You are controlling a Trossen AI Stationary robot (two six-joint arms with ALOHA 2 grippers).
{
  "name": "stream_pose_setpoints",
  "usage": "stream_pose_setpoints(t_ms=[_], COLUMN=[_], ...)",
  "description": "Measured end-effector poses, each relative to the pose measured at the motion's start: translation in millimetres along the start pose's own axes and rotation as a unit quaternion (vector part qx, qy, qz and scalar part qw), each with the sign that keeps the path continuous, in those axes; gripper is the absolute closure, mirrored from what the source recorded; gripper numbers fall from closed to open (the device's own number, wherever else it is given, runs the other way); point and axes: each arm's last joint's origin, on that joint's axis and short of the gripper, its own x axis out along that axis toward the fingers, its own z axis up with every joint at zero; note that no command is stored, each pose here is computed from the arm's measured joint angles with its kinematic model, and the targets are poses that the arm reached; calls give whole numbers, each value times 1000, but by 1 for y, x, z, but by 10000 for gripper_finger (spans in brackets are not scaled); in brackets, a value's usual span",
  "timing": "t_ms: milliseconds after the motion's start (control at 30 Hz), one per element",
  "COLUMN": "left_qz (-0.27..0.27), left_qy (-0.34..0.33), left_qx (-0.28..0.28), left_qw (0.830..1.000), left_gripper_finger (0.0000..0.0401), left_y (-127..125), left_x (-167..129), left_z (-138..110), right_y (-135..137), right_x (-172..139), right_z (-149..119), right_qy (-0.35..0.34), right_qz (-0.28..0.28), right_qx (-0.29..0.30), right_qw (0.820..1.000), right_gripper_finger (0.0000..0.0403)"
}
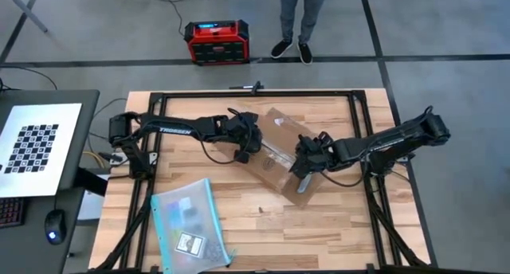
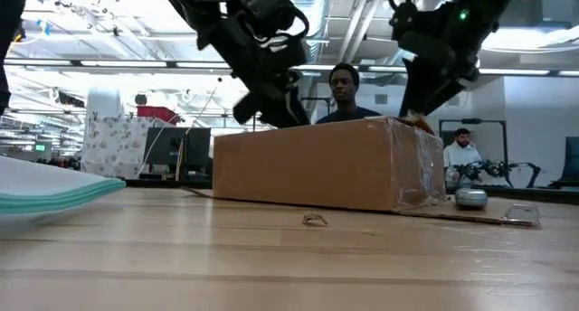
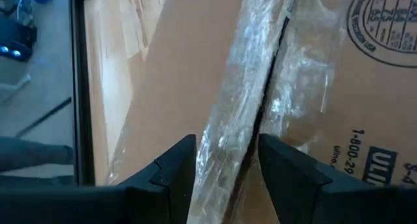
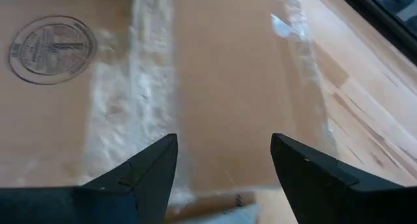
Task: Unpack boxes
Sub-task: Break down the cardboard box until it is fully flat
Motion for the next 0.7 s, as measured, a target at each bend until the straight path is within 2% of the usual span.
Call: stream_pose_setpoints(t_ms=[133, 267, 333, 467, 567, 700], left_qz=[16, 75, 76, 74, 62, 37], left_qy=[0, -8, -10, -8, -6, 1], left_qx=[25, 20, 17, -10, -34, -69], left_qw=[1000, 997, 997, 997, 997, 997], left_gripper_finger=[253, 257, 282, 381, 395, 400], left_y=[-2, 3, 5, 9, 17, 36], left_x=[16, 26, 26, 25, 20, 5], left_z=[0, 3, 4, 7, 12, 28], right_y=[8, 18, 23, 27, 23, 13], right_x=[5, 14, 19, 24, 16, -13], right_z=[-3, -6, -7, -8, -4, 16], right_qy=[3, 6, 9, 14, 11, -11], right_qz=[1, 7, 15, 15, 26, 62], right_qx=[-11, -34, -40, -48, -50, -32], right_qw=[1000, 999, 999, 999, 998, 998], right_gripper_finger=[164, 164, 164, 164, 164, 164])
